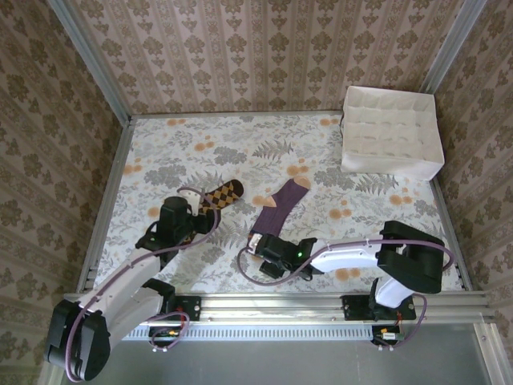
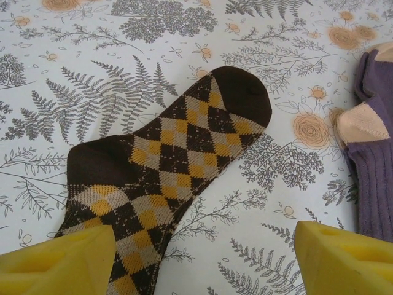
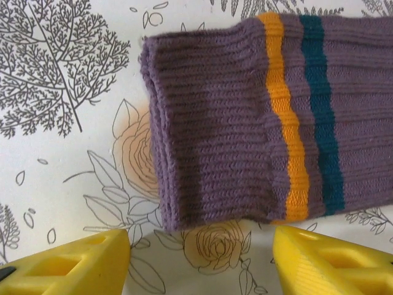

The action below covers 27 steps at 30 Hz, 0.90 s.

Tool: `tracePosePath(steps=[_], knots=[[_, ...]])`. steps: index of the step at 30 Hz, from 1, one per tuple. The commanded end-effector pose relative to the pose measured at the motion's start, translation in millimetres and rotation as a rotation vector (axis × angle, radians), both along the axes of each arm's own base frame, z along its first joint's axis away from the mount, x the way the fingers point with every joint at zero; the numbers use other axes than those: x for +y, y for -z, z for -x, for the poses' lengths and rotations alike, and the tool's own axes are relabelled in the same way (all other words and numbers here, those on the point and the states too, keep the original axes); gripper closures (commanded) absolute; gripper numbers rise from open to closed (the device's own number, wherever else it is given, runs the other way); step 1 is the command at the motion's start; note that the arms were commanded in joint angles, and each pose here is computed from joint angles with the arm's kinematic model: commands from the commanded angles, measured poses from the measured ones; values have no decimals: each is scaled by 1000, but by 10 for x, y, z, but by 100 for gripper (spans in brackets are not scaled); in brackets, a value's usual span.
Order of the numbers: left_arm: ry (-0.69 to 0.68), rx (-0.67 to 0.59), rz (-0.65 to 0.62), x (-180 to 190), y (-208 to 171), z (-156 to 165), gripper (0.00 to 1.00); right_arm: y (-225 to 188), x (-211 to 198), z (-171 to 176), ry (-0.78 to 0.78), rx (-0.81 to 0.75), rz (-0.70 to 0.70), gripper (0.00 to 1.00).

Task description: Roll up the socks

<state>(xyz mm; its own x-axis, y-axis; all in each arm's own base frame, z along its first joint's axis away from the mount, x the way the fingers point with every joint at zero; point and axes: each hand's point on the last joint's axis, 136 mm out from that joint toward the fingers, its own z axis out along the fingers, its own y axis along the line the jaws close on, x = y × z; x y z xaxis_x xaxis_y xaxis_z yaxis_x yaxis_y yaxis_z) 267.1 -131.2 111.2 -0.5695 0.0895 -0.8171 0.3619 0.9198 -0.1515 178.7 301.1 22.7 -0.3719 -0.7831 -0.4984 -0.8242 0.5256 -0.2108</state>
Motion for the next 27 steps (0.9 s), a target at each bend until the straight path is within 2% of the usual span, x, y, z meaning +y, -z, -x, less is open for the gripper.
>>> tracePosePath(steps=[1,4,8,16,19,21,24,27], knots=[[-25,1,-1,70,49,39,24,-61,50,-109,5,-57,8,36],[-50,-10,7,118,33,24,24,-78,57,-136,-7,-77,19,36],[-63,-10,9,152,22,16,25,-125,56,-200,-33,-125,53,43],[-77,2,16,190,37,14,25,-8,141,-260,-89,-125,98,36],[-79,3,18,195,29,12,25,84,156,-282,-87,-95,101,38],[-81,-1,18,198,16,5,27,120,145,-315,-76,-78,99,50],[-88,-22,19,213,-7,-24,33,144,119,-335,-69,-18,91,81],[-29,-83,41,124,-98,-42,42,146,77,-293,-90,65,75,96]])
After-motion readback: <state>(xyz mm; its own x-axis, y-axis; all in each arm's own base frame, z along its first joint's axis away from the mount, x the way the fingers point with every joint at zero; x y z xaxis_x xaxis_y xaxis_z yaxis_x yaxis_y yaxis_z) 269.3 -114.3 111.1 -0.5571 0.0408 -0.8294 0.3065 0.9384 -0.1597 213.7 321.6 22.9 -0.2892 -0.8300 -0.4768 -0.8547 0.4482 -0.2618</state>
